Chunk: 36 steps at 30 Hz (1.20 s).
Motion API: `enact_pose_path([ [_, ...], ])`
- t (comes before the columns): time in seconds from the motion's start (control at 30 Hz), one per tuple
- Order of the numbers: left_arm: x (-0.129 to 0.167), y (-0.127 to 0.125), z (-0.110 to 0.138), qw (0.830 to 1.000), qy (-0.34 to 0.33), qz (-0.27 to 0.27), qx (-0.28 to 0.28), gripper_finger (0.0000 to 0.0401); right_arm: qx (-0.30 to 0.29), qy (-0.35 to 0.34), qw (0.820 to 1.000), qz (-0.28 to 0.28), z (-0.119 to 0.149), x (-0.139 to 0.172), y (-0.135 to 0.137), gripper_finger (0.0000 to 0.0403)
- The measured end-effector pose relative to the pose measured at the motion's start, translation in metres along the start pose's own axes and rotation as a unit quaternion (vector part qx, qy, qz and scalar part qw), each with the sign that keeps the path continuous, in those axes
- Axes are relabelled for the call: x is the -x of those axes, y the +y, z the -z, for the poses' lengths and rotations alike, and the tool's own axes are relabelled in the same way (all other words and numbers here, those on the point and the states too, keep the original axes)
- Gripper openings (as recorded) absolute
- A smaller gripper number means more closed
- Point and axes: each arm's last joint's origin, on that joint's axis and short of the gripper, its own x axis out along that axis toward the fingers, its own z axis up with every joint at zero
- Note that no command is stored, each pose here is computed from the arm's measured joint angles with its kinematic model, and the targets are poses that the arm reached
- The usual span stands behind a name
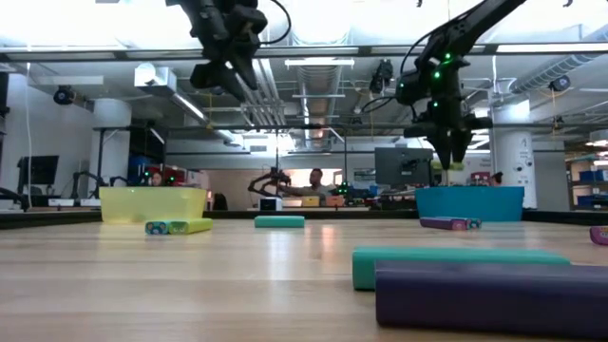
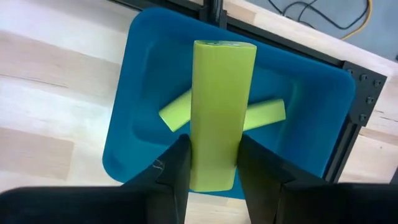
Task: Sort blocks
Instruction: Put the green block into the blue bin, then put the blue block into the transparent bin
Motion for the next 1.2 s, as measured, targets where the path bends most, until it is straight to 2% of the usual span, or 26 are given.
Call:
enact_pose_path([
  [0.43, 0.000, 0.001, 0.000, 1.000, -0.005, -0.013, 0.000, 0.0144, -0.008, -0.011, 1.000, -0.005, 0.002, 0.008, -0.002, 0.0156],
  [0.57, 0.000, 0.000, 0.000, 1.000, -0.004, -0.012, 0.004, 0.0144, 0.000, -0.019, 0.999, -0.046, 0.007, 0.017, 0.006, 0.0165],
  [0.67, 0.000, -0.001, 0.001, 1.000, -0.001, -0.013, 0.004, 0.0144, 0.025, -0.054, 0.995, -0.077, 0.015, 0.034, 0.021, 0.0168],
  [0.8, -0.001, -0.006, 0.007, 1.000, 0.018, -0.013, -0.014, 0.0144, 0.072, -0.127, 0.982, -0.124, 0.033, 0.066, 0.045, 0.0165],
  [0.97, -0.002, -0.017, 0.015, 0.998, 0.042, -0.010, -0.044, 0.0144, 0.137, -0.201, 0.952, -0.185, 0.063, 0.102, 0.073, 0.0149],
  [1.2, -0.003, -0.031, 0.029, 0.994, 0.078, -0.007, -0.070, 0.0144, 0.173, -0.217, 0.932, -0.234, 0.097, 0.125, 0.095, 0.0127],
])
